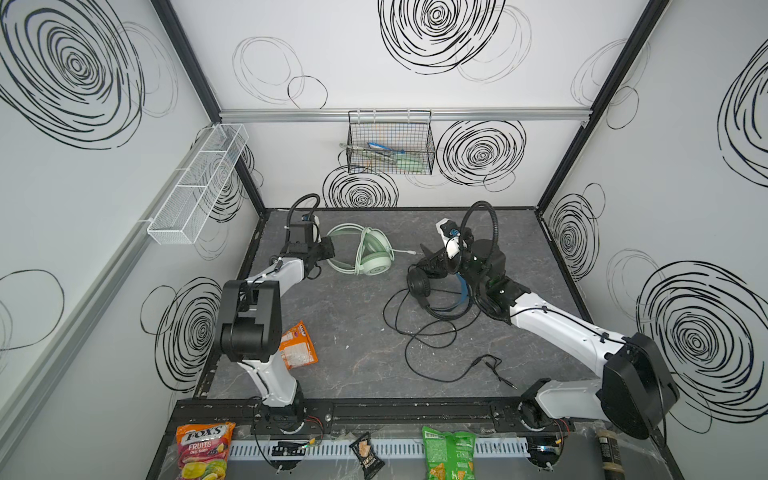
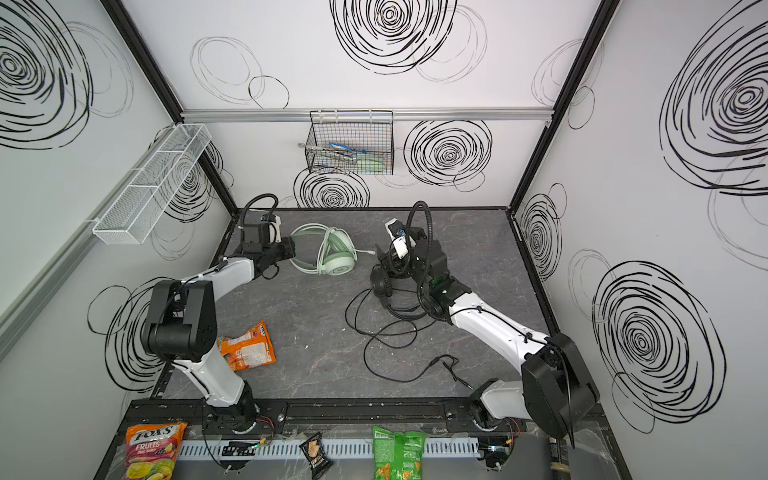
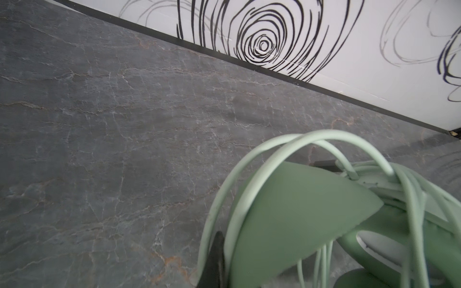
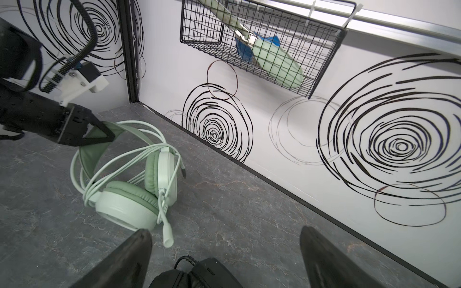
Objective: Wrap the headphones
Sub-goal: 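Lower the wrapped pale green headset onto the table with the left gripper and release, then reach the left gripper to the black headset's blue headband and grasp it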
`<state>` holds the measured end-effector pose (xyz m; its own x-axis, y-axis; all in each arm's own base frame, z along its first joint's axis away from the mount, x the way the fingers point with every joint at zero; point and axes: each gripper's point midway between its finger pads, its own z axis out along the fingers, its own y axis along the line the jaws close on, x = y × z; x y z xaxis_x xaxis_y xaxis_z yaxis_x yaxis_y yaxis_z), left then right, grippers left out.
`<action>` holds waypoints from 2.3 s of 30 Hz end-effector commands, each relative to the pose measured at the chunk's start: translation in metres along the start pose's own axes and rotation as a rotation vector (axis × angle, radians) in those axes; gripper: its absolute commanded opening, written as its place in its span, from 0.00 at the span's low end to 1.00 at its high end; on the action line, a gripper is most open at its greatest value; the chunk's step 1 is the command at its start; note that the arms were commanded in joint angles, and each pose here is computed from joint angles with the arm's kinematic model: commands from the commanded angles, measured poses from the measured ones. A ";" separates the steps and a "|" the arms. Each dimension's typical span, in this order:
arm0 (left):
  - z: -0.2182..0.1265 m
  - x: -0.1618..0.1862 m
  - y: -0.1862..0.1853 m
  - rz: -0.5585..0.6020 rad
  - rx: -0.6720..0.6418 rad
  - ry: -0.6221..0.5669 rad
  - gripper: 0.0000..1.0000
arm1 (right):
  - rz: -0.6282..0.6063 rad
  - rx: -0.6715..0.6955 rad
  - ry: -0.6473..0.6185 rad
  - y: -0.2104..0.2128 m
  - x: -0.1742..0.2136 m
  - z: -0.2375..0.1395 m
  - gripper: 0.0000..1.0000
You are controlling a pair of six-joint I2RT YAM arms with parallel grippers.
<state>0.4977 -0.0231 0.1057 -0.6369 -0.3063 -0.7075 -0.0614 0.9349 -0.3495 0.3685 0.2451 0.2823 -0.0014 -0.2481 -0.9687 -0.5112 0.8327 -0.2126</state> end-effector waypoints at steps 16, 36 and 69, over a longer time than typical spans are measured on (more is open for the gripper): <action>0.050 -0.010 0.021 -0.030 -0.041 0.024 0.08 | 0.005 -0.001 -0.032 0.001 -0.008 -0.010 0.97; 0.054 -0.024 0.039 -0.042 -0.110 0.057 0.75 | 0.002 0.010 -0.065 -0.003 -0.027 -0.025 0.97; -0.120 0.015 -0.135 0.242 0.091 -0.006 0.96 | 0.159 0.082 0.124 -0.018 0.038 -0.046 0.97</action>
<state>0.4321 -0.0825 0.2438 -0.5247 -0.1752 -0.8331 0.0402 0.9724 -0.2298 0.3372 0.2097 0.2755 -0.1025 -0.2110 -0.9721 -0.4533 0.8798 -0.1432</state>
